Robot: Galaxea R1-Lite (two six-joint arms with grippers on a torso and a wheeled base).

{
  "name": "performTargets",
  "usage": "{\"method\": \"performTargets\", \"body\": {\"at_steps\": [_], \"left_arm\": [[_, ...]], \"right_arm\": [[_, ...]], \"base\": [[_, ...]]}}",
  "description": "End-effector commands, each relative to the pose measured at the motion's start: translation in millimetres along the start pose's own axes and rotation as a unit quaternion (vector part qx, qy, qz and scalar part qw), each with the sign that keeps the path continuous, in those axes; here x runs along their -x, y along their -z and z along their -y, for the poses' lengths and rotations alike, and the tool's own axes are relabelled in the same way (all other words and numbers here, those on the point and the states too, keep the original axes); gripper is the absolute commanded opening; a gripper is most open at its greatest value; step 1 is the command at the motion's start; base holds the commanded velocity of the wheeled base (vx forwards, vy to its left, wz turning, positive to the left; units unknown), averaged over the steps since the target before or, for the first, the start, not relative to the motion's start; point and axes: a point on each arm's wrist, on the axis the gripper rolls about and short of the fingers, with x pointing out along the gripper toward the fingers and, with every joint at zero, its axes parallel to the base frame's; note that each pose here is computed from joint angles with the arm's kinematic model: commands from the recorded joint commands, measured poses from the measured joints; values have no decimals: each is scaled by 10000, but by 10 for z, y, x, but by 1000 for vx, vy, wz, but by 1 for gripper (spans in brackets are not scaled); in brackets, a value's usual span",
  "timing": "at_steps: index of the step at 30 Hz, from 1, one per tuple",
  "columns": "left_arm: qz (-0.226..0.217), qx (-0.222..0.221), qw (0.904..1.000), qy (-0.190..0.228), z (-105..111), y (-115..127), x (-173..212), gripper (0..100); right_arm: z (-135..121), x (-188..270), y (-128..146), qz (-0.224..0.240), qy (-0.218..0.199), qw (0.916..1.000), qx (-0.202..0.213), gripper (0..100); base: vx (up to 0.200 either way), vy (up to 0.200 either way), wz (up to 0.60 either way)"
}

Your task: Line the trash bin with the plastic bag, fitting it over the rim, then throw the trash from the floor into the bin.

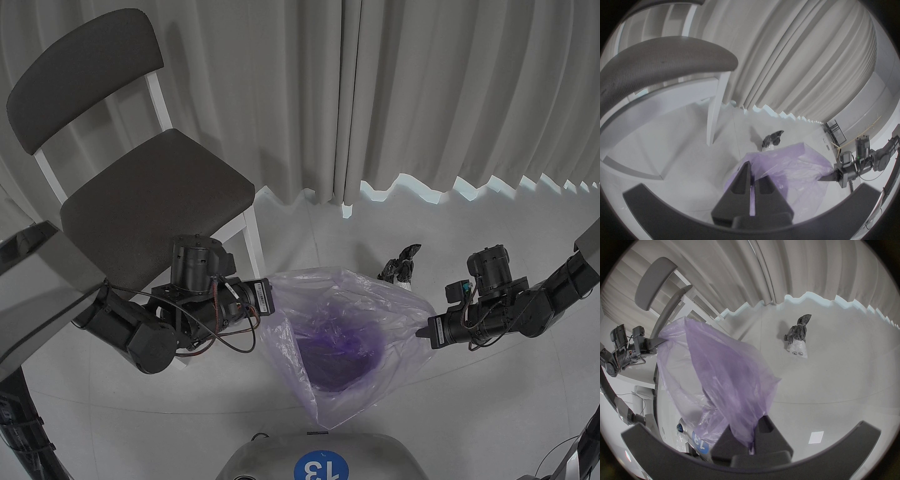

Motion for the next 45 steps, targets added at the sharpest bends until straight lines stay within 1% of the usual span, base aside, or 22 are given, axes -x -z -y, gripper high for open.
{"method": "performTargets", "body": {"at_steps": [1,3,7,8,11,13,15,17,22,26,29,32,35,39,45], "left_arm": [[88,73,9998,-151,-165,-7,50,0],[95,83,9998,-148,-169,-11,55,0],[25,151,9999,-60,-91,18,47,0],[17,171,9998,54,-6,29,15,0],[14,136,9998,155,70,38,-48,0],[-83,108,9998,166,109,61,-67,0],[-237,79,9996,99,104,74,-36,0],[-361,97,9993,-2,82,37,63,0],[-463,153,9988,-110,19,-39,301,0],[-553,165,9982,-170,-30,22,403,0],[-688,160,9973,-205,-59,136,452,0],[-708,149,9972,-160,-63,223,449,0],[-653,108,9977,-114,-80,323,379,0],[-470,73,9988,-72,-125,385,243,0],[-499,-62,9987,-100,-184,476,-2,0]], "right_arm": [[-170,-51,-3,40,-173,9998,-6,0],[-175,-64,-21,140,-189,9997,-51,0],[-124,-128,1,142,-142,9997,-111,0],[-55,-129,23,110,-72,9997,-191,0],[24,-114,81,23,9,9996,-297,0],[101,-98,172,-109,97,9991,-397,0],[134,-94,248,-229,141,9986,-461,0],[144,-82,320,-336,163,9981,-497,0],[107,-31,338,-348,139,9983,-438,0],[59,-31,355,-391,104,9984,-394,0],[45,-58,411,-485,90,9980,-388,0],[48,-107,479,-603,97,9974,-393,0],[57,-145,505,-525,80,9979,-375,0],[89,-230,510,-365,71,9987,-354,0],[165,-400,515,-353,92,9986,-396,0]], "base": [[0,0,0],[0,0,0],[0,0,0],[0,0,0],[0,0,0],[0,0,0],[0,0,0],[0,0,0],[0,0,0],[0,0,0],[0,0,0],[0,0,0],[0,0,0],[0,0,0],[0,0,0]]}}
